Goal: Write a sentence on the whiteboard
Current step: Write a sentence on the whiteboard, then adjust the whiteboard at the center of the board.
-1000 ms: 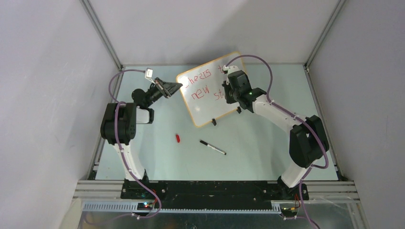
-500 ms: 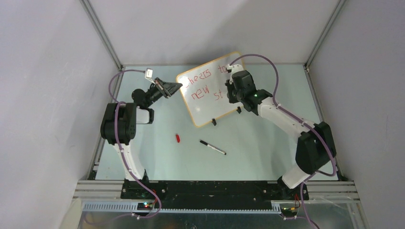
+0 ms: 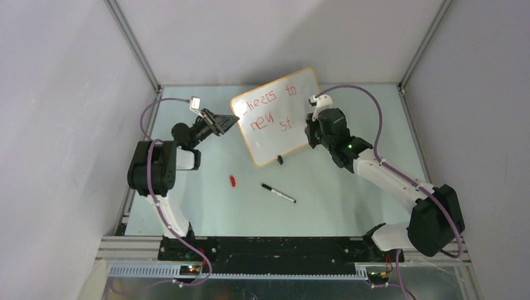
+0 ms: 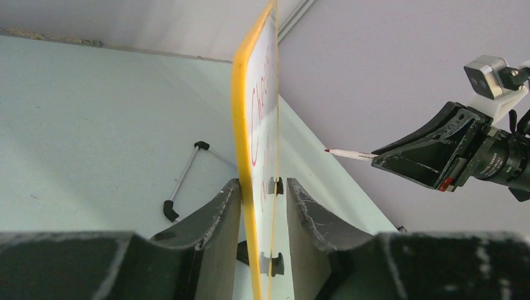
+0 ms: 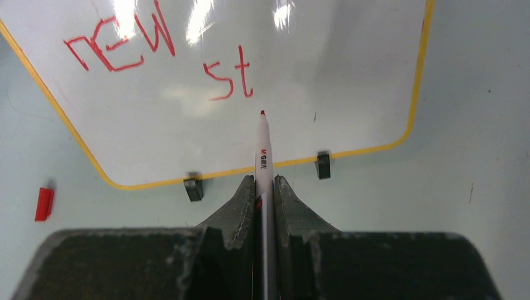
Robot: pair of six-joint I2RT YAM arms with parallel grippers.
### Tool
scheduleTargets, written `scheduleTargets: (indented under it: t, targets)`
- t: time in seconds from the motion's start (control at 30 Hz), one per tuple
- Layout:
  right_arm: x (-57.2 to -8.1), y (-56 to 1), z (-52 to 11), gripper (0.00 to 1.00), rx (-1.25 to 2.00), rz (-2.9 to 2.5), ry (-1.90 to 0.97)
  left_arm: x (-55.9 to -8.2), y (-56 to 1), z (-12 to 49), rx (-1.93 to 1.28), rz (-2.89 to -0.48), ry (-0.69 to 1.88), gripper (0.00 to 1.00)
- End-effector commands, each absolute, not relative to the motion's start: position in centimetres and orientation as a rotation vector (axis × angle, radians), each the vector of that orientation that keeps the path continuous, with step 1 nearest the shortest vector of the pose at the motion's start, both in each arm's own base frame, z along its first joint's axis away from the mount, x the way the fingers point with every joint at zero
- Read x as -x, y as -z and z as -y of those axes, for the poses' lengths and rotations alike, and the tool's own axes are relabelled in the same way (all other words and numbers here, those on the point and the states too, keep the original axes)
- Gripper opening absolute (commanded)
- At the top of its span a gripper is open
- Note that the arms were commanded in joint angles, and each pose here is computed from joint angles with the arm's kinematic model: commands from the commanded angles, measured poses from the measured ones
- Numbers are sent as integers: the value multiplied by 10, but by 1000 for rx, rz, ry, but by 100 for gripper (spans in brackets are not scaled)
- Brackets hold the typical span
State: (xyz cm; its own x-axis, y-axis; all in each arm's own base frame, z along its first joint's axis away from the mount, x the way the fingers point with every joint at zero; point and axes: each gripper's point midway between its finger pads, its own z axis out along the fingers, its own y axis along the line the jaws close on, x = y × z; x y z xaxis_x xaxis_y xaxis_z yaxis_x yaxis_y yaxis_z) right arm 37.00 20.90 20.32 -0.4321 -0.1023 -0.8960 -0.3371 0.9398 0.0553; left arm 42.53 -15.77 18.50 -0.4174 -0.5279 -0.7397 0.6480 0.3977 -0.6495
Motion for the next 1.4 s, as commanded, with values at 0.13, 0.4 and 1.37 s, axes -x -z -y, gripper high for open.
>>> scheduleTargets:
  t: [0.13, 0.4, 1.37]
  targets:
    - [-345, -228, -211, 0, 275, -1843, -353, -396, -211, 145, -149, -1410, 1139, 92]
    - [-330, -234, -201, 0, 243, -1699, -292, -386, -198, 149, -79, -1430, 1161, 91]
    - [-333, -232, -190, 0, 168, -1661, -214, -383, -143, 198, -101, -1557, 1247, 40]
